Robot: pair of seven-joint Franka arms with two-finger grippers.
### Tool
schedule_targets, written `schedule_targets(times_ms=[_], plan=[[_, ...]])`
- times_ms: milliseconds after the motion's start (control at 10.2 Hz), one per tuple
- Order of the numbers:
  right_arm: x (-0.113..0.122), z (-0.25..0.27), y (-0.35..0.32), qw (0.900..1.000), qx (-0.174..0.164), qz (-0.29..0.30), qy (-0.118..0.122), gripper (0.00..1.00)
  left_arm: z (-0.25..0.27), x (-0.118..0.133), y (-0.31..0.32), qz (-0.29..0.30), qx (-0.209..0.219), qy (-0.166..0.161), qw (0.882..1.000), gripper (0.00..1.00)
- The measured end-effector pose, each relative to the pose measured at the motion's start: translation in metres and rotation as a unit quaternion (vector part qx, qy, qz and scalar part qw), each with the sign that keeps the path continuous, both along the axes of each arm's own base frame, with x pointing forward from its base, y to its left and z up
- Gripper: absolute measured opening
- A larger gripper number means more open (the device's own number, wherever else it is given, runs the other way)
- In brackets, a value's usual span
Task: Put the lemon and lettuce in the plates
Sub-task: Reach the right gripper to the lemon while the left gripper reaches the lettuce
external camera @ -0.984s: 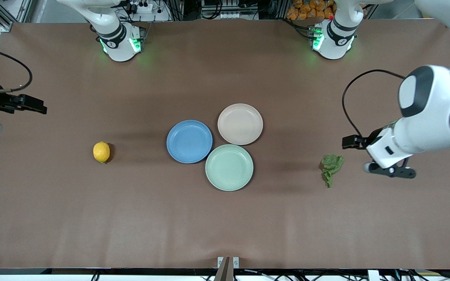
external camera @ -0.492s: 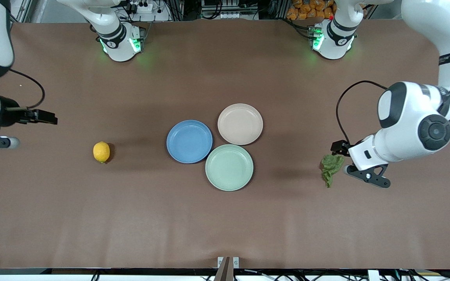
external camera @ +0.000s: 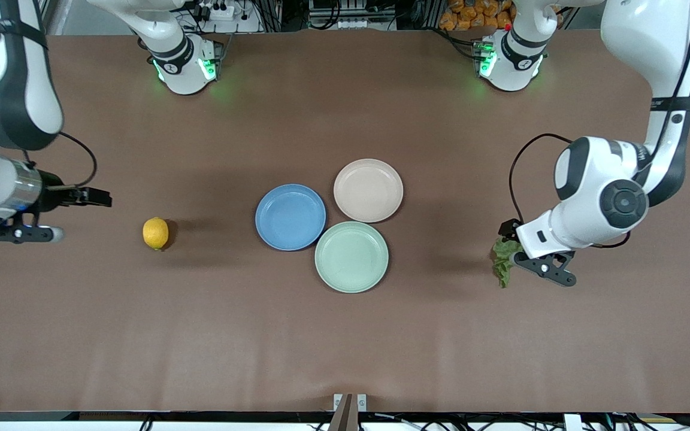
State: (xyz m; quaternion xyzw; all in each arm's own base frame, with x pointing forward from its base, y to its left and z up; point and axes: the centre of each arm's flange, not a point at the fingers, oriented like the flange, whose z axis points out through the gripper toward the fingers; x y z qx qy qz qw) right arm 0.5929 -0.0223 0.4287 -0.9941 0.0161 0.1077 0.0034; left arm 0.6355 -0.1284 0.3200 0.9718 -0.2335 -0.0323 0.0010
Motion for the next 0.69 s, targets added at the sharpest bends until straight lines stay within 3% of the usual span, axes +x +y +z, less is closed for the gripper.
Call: schedule_targets(times_ms=[295, 689], plan=[[-0.012, -0.046, -0.002, 1.000, -0.002, -0.011, 0.003, 1.00, -0.040, -0.005, 0.002, -0.002, 0.006, 0.023, 1.000, 1.00], [-0.032, -0.102, 0.000, 0.998, -0.012, -0.057, -0.010, 1.00, -0.066, 0.000, 0.000, -0.005, 0.004, 0.027, 1.000, 1.00]])
